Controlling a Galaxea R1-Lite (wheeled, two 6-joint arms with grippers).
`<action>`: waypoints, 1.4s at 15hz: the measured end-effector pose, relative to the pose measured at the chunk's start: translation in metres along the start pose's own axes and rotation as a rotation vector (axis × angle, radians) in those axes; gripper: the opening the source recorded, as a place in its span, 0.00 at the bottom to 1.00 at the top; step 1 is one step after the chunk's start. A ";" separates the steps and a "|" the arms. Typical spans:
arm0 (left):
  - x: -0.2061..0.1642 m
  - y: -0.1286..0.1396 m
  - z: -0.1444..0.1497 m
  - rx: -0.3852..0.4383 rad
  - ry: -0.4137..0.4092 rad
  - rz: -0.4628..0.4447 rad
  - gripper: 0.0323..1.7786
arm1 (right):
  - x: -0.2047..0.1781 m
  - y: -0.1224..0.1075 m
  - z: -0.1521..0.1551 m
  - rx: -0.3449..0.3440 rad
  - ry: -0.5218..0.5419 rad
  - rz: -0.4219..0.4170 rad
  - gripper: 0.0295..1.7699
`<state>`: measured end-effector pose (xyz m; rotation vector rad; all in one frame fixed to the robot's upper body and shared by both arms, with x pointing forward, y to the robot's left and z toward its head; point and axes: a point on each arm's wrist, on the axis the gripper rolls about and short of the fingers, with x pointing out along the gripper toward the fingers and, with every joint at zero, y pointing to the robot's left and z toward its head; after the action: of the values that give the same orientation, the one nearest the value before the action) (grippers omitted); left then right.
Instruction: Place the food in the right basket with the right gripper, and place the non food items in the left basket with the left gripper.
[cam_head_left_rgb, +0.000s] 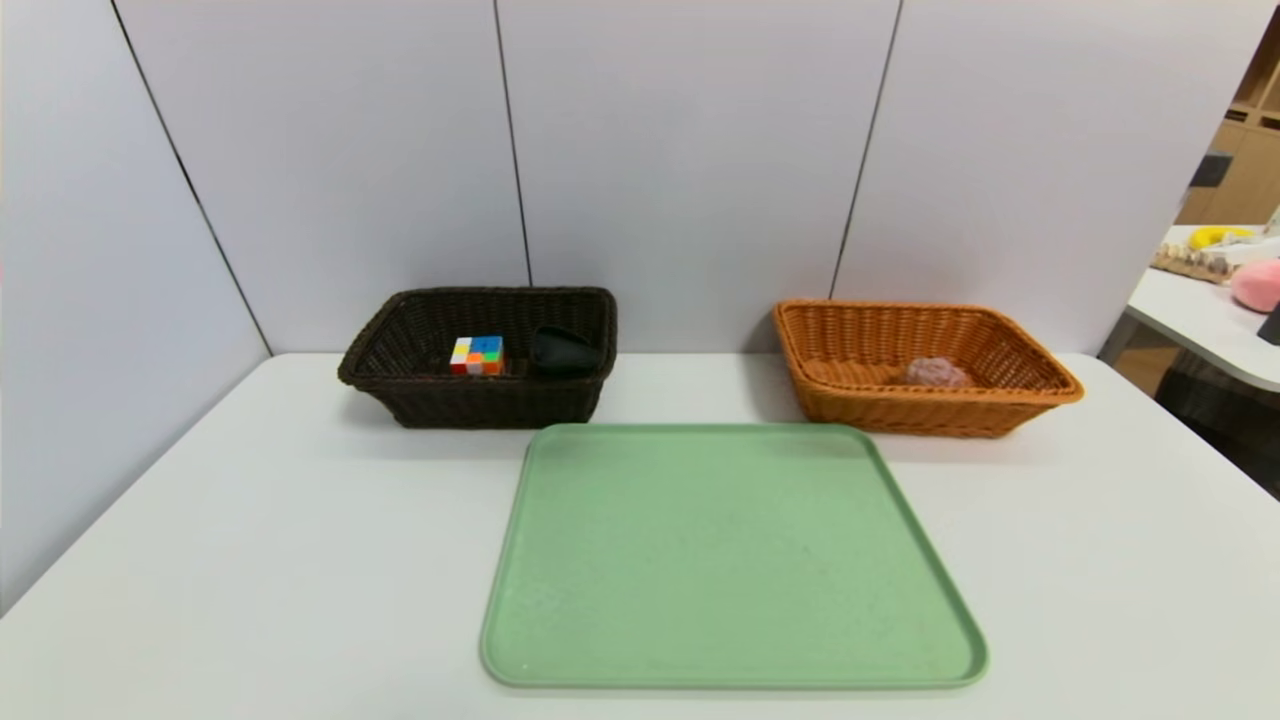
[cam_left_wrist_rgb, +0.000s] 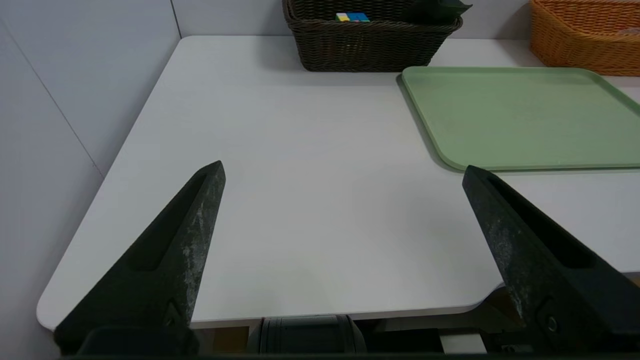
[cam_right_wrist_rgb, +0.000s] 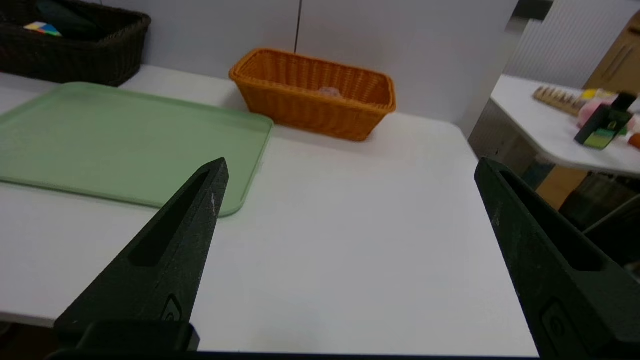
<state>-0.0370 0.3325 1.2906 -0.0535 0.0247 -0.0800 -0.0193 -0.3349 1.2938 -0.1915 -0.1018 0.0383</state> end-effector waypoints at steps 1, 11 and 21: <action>0.002 0.000 -0.004 0.012 0.002 -0.004 0.95 | 0.002 0.000 0.000 -0.012 -0.042 -0.007 0.96; 0.070 0.007 -0.039 0.108 -0.145 -0.006 0.95 | 0.071 0.011 -0.077 -0.134 -0.208 -0.059 0.96; 0.108 0.015 -0.101 0.135 -0.054 0.049 0.95 | 0.077 0.019 -0.117 -0.007 0.088 0.026 0.96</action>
<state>0.0688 0.3330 1.1862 0.0797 -0.0332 -0.0306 0.0690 -0.3351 1.1831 -0.2012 -0.0115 0.0550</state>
